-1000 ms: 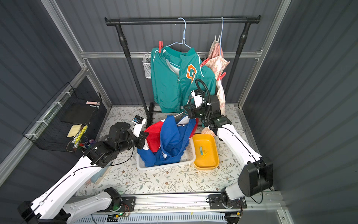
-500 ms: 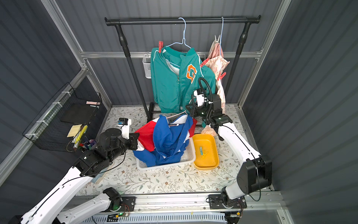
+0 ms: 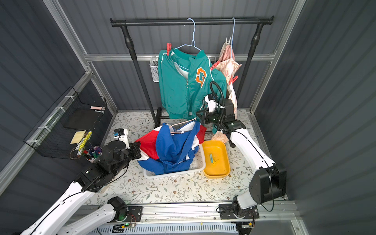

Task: Remove the clothespins securing jackets to the hanger
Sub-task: Remove the jacket from the hanger.

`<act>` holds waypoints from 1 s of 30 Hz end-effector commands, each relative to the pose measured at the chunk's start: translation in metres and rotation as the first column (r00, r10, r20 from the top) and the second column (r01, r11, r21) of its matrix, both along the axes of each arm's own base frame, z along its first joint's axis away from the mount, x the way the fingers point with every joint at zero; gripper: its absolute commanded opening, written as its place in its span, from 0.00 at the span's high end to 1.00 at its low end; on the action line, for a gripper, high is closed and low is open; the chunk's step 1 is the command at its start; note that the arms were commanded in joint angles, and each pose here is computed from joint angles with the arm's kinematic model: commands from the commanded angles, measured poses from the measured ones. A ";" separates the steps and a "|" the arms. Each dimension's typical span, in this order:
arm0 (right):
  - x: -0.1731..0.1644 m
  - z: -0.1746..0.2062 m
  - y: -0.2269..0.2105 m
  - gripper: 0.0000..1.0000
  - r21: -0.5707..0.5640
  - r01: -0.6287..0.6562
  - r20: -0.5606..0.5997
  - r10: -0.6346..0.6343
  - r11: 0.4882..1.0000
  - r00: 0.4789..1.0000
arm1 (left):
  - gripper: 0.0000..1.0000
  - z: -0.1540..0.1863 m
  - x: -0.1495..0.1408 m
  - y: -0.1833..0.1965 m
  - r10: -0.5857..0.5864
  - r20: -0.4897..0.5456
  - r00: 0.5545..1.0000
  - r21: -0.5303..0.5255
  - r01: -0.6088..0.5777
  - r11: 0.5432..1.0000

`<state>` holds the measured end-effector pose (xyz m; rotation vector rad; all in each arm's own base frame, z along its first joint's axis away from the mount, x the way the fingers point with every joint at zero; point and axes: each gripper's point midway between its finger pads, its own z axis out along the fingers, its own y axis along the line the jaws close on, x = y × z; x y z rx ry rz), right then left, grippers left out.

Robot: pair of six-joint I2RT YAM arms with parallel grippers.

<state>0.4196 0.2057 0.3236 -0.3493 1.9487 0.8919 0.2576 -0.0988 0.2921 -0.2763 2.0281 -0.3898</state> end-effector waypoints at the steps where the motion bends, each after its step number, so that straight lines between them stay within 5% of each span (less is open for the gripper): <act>1: 0.025 0.008 -0.053 1.00 -0.072 0.198 0.087 -0.192 0.978 0.978 | 1.00 -0.002 -0.008 0.043 0.208 0.011 0.978 0.022 -0.208 0.978; 30: 0.018 0.003 -0.083 1.00 -0.064 0.256 0.075 -0.251 0.964 0.965 | 1.00 -0.014 -0.015 0.075 0.407 0.007 0.913 0.007 -0.407 0.913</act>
